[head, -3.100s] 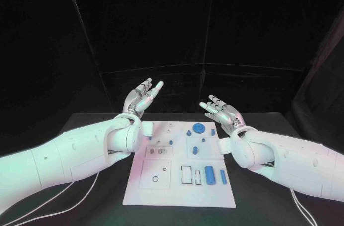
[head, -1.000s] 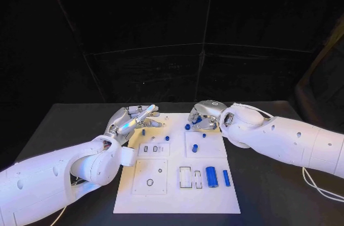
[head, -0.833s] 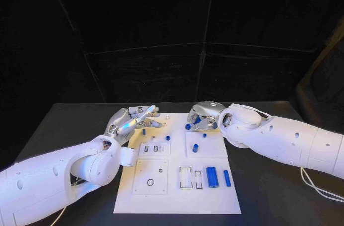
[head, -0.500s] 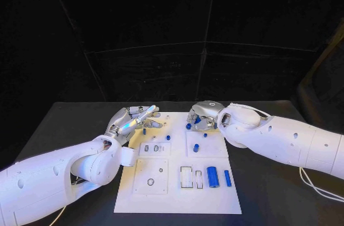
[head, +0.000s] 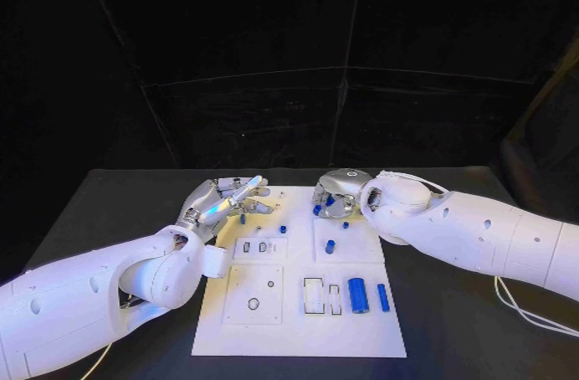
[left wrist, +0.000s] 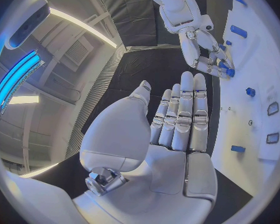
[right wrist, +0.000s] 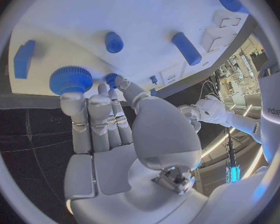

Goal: Assemble the parts on the task board

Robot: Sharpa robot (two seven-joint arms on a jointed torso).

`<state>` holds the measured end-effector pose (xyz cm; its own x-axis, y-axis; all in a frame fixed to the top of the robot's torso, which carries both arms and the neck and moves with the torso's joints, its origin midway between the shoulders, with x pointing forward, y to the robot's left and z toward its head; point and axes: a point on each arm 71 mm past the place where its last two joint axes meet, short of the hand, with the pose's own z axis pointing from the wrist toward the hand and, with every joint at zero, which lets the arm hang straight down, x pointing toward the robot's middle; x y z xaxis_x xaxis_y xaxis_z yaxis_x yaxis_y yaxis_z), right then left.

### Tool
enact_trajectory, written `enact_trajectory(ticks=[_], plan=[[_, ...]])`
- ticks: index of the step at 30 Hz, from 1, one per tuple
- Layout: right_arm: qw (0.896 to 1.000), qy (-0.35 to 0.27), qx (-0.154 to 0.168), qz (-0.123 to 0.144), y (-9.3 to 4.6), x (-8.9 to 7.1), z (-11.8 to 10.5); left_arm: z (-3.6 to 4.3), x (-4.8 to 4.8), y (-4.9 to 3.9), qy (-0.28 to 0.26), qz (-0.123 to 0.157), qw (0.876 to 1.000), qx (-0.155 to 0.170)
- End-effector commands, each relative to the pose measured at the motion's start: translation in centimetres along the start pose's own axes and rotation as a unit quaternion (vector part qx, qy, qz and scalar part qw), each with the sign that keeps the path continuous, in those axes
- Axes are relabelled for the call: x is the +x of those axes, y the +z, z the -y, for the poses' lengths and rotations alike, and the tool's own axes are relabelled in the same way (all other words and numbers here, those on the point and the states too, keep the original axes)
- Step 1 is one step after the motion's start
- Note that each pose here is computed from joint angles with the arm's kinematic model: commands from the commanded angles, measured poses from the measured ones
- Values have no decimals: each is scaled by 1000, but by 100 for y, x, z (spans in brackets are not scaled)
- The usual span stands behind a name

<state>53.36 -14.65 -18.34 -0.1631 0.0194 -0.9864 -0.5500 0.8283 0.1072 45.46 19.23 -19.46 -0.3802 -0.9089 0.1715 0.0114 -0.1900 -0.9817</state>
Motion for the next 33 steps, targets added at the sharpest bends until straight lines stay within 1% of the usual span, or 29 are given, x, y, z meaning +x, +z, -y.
enact_trajectory(ticks=[1,6,10,19,23,29,30,33], plan=[[1000,-5,1,-17,15,10,-4,7,19,6,-2,-10,1000,1],[1000,-5,0,-23,36,21,-14,6,22,8,-3,-11,1000,0],[1000,-5,1,-22,48,21,-15,5,15,8,-3,-11,1000,0],[1000,-3,3,6,59,-18,-16,3,0,11,-2,-10,1000,-1],[1000,-2,-1,26,59,-46,-34,2,-3,12,-2,-10,1000,-1],[997,15,-13,72,34,-118,-91,1,-13,10,-2,-10,1000,-2],[996,22,-13,83,30,-135,-99,2,-18,10,-2,-10,1000,-2],[994,35,-8,100,39,-159,-104,2,-27,10,-3,-10,1000,-2]])
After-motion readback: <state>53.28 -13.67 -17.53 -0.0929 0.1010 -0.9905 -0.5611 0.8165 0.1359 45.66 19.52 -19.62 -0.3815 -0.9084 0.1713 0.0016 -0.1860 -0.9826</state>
